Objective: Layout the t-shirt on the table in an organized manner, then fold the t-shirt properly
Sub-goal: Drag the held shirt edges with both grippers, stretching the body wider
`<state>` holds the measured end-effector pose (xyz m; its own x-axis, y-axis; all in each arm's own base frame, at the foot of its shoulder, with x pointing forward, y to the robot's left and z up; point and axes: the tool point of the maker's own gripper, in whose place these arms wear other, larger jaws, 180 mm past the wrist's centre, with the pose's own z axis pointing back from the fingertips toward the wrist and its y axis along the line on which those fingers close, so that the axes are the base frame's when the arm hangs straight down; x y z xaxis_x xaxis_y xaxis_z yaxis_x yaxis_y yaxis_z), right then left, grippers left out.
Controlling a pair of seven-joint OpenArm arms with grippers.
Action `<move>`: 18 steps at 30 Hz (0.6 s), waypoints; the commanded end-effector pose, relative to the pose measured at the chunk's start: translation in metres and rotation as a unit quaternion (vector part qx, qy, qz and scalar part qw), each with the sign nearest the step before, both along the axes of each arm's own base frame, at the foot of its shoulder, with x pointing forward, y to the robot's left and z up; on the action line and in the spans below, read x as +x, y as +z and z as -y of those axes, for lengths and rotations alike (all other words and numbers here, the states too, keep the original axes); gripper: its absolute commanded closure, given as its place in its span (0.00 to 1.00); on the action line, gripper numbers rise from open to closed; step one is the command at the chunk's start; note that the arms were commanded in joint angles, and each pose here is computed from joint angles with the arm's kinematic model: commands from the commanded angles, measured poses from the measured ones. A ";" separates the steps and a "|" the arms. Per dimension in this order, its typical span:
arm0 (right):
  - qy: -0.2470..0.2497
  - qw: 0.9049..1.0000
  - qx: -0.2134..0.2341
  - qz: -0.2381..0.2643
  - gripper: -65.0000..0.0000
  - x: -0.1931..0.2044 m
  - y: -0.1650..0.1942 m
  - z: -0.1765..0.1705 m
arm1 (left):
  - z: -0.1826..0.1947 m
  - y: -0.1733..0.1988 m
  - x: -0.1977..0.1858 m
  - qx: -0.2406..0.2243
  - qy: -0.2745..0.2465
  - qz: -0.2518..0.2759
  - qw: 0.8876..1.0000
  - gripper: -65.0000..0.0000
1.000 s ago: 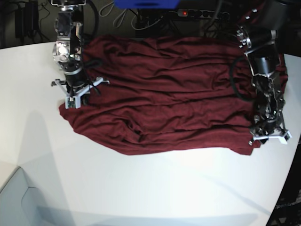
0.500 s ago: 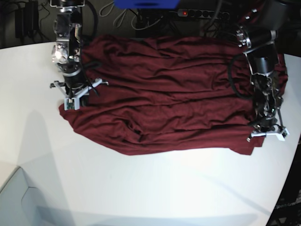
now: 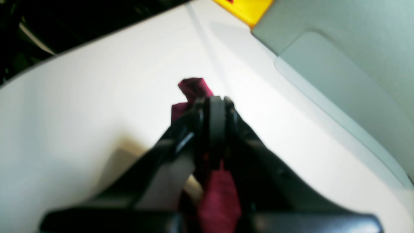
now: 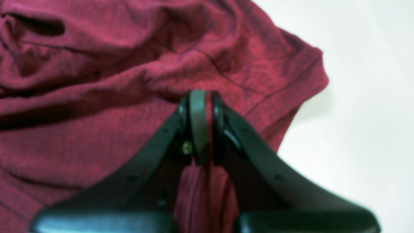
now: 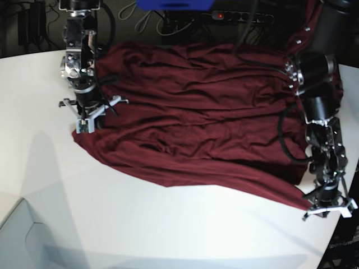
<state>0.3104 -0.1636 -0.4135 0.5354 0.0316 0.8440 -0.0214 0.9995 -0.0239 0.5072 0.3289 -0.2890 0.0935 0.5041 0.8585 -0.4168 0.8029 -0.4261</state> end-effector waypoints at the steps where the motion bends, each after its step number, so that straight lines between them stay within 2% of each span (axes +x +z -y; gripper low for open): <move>1: 0.000 1.000 -0.001 0.026 0.97 0.009 0.013 0.001 | 0.003 0.027 0.016 0.008 -0.008 0.028 1.000 1.00; 4: 0.000 1.000 -0.001 0.027 0.97 0.009 0.014 0.001 | 0.020 0.023 0.026 0.000 -0.020 0.028 0.999 1.00; 7: 0.000 0.999 -0.002 0.035 0.97 0.016 0.019 0.002 | 0.025 0.021 0.029 0.013 -0.013 0.041 0.999 1.00; 10: 0.002 0.999 -0.010 0.036 0.97 0.017 0.021 0.007 | 0.024 0.010 0.027 0.032 -0.008 0.040 0.999 1.00; 18: 0.004 0.999 -0.027 0.048 0.97 0.028 0.031 0.019 | 0.004 -0.021 0.013 0.044 0.021 0.021 0.999 0.99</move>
